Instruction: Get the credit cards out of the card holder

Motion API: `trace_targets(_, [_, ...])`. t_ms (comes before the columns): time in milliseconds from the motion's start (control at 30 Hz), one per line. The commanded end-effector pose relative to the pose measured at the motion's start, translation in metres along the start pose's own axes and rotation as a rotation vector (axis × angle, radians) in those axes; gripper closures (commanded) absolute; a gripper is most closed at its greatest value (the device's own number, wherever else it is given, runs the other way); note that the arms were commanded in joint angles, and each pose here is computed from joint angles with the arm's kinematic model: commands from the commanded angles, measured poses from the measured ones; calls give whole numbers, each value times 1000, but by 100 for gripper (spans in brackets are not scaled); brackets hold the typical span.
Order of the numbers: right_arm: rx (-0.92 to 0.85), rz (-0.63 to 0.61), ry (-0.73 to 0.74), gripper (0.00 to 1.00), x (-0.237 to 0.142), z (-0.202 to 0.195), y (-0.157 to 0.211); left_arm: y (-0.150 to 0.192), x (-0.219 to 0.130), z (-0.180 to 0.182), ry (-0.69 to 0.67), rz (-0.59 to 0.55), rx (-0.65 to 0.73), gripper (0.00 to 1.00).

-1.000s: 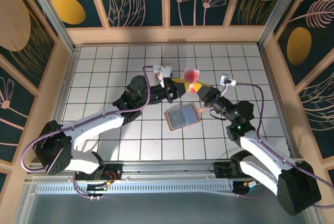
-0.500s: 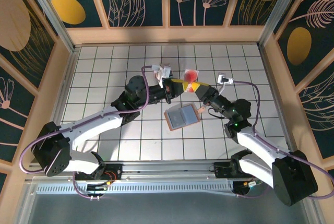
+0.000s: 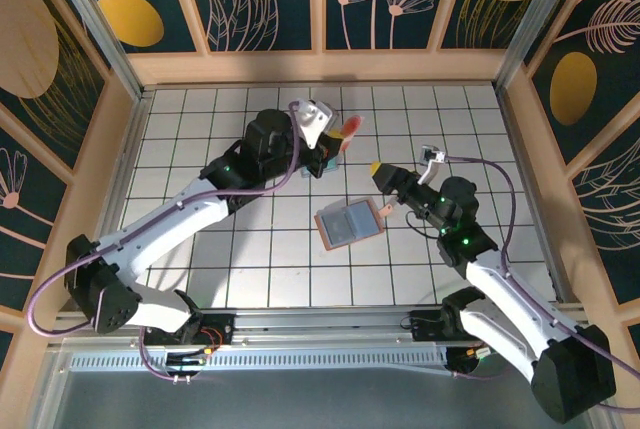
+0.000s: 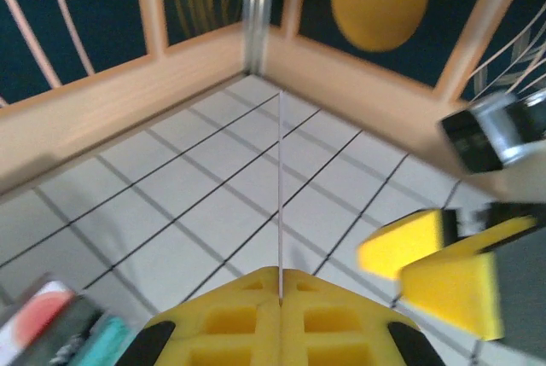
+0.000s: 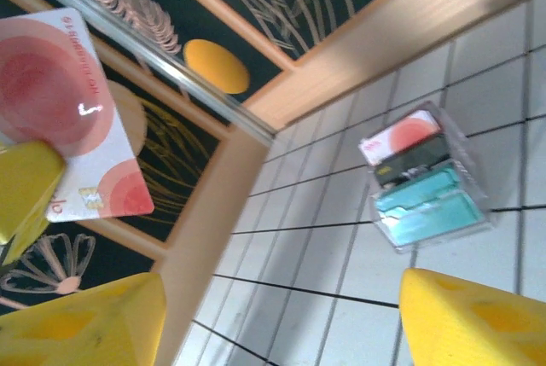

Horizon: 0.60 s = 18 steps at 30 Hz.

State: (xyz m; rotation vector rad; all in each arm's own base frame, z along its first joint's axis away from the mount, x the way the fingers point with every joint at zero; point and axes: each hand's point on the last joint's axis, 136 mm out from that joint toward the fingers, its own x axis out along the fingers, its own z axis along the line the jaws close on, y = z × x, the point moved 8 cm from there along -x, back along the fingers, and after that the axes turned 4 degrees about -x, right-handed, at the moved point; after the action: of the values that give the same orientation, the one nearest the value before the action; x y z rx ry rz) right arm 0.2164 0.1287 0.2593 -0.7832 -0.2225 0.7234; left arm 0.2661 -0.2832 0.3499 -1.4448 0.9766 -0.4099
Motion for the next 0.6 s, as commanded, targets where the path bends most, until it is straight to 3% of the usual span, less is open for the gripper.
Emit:
trace_targets(0, [-49,-6,122,22,-5,-4,-6,27,13,22,-64,205,153,100])
trace_targets(567, [-54,4,305,18,-10,-17,-9,66,78,123,-158,527,321,100])
